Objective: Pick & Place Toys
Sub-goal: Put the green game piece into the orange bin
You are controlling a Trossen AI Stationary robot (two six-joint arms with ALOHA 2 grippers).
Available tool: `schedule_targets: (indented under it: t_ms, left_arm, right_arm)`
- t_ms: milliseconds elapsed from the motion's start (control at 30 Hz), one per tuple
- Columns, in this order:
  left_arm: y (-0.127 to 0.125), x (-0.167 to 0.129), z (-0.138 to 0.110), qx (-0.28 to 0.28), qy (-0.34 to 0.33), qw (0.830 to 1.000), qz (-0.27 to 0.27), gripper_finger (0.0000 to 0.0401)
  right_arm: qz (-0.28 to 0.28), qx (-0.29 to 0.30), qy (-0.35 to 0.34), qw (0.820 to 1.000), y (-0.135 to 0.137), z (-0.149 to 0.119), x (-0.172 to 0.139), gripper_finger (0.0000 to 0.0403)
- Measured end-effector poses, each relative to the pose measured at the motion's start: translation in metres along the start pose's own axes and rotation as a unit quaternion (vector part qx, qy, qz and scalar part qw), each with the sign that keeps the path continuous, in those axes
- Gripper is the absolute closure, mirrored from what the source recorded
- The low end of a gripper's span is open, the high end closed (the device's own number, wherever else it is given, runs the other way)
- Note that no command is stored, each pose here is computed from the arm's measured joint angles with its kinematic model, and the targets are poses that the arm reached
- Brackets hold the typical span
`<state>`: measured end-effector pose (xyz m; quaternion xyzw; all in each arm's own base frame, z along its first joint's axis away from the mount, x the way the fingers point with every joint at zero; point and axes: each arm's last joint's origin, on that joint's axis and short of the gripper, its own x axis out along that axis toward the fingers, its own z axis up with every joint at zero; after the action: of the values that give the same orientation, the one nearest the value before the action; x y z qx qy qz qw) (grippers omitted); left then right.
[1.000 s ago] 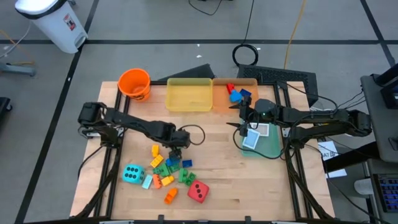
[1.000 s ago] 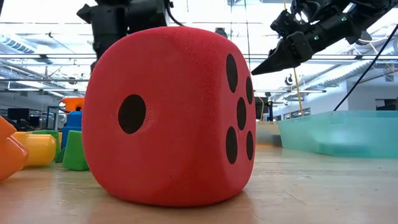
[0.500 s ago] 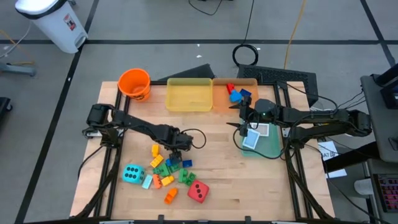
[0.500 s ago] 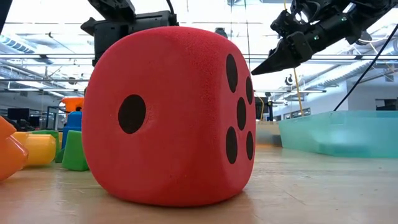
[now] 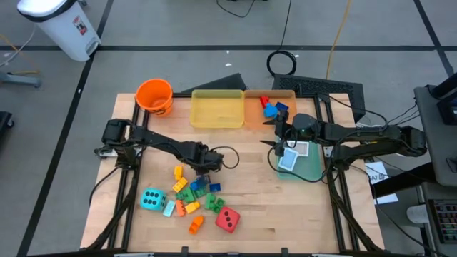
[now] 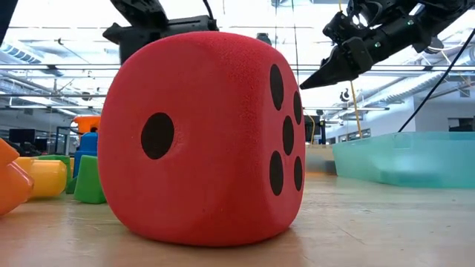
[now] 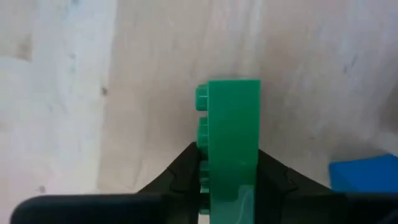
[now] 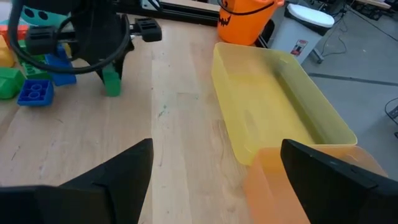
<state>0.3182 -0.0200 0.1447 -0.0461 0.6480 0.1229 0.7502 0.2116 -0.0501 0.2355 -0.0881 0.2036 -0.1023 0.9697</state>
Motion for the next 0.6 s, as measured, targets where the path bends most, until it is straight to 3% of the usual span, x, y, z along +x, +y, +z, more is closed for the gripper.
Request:
schedule_targets:
  t_ms: [267,500,600]
  left_arm:
    - [0.016,-0.033,0.042,0.013,-0.113,0.993,0.044,0.0307]
    - [0.021,-0.054,0.075,0.047,-0.243,0.968,0.033,0.0307]
    - [0.021,-0.058,0.081,0.048,-0.269,0.962,0.022,0.0307]
  right_arm:
    - [0.051,-0.003,-0.046,0.998,0.008,-0.011,0.004,0.0083]
    - [0.129,0.023,-0.049,0.990,0.015,-0.022,0.024,0.0083]
    - [0.127,0.026,-0.066,0.989,0.017,-0.023,0.036,0.0083]
